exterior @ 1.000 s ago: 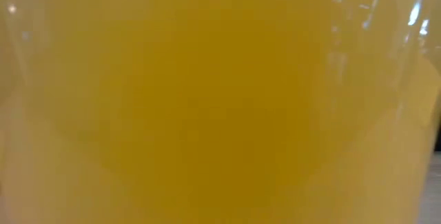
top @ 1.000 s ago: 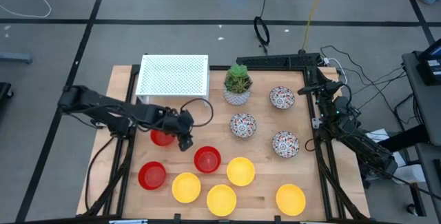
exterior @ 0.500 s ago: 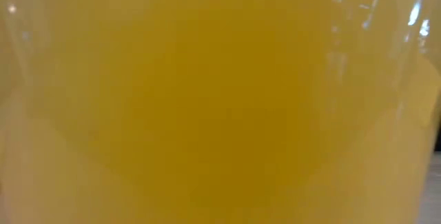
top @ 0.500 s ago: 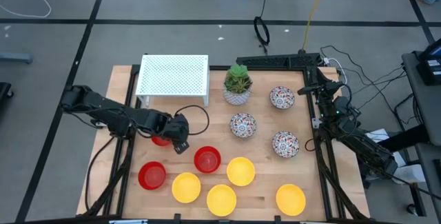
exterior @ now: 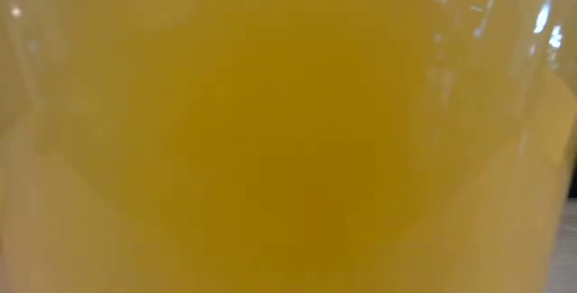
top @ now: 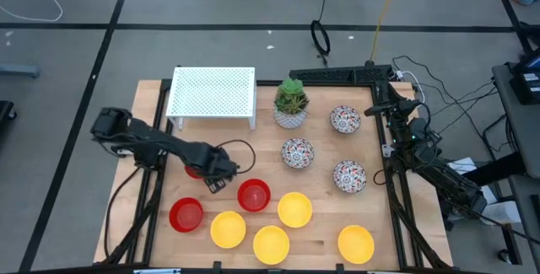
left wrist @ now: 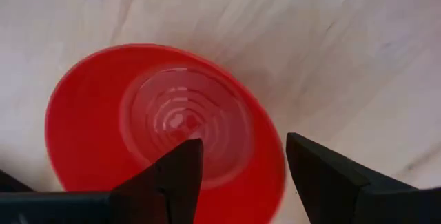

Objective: Pick & Place Mini bowls
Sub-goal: Put the red bowl on the shelf

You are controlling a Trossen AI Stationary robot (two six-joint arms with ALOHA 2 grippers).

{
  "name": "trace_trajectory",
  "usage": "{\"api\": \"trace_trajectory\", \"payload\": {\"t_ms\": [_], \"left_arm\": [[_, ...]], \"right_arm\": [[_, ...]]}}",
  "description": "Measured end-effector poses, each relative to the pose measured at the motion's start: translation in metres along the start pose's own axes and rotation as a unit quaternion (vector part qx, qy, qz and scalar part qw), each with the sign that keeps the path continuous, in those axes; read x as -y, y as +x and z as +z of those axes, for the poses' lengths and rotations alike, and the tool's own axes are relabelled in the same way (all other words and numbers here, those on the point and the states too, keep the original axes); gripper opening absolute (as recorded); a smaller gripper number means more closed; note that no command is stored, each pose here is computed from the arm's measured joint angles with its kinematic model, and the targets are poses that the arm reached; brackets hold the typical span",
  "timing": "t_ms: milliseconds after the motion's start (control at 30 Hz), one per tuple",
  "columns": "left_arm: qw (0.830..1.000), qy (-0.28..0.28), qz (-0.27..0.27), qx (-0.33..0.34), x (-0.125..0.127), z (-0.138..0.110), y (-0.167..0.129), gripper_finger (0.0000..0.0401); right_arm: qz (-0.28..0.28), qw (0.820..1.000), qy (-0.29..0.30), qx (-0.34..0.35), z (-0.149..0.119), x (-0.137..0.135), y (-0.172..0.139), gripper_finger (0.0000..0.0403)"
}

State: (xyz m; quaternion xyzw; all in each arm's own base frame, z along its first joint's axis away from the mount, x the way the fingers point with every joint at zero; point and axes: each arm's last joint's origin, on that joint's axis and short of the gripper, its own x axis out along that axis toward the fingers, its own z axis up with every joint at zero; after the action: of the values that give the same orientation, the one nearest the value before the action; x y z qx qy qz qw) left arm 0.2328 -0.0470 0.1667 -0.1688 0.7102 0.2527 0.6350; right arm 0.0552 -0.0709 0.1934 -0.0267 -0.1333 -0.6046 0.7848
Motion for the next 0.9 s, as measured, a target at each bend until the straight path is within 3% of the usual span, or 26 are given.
{"api": "trace_trajectory", "payload": {"t_ms": [267, 567, 733, 900], "left_arm": [[0.999, 0.026, 0.021, -0.024, 0.0, 0.008, 0.013, 0.0194], [0.996, 0.069, -0.011, -0.049, 0.0, 0.006, 0.011, 0.0016], [0.996, 0.073, -0.016, -0.05, 0.001, 0.006, 0.011, 0.0019], [0.991, 0.113, -0.054, -0.041, 0.009, 0.013, -0.004, 0.0008]], "right_arm": [[0.0, 1.0, 0.0, 0.0, 0.0, 0.0, 0.0, 0.0116], [0.0, 1.0, 0.0, 0.0, 0.0, 0.0, 0.0, 0.0116], [0.0, 1.0, 0.0, -0.001, 0.0, 0.0, 0.0, 0.0116], [0.0, 1.0, 0.0, -0.001, 0.0, 0.0, 0.0, 0.0116]]}}
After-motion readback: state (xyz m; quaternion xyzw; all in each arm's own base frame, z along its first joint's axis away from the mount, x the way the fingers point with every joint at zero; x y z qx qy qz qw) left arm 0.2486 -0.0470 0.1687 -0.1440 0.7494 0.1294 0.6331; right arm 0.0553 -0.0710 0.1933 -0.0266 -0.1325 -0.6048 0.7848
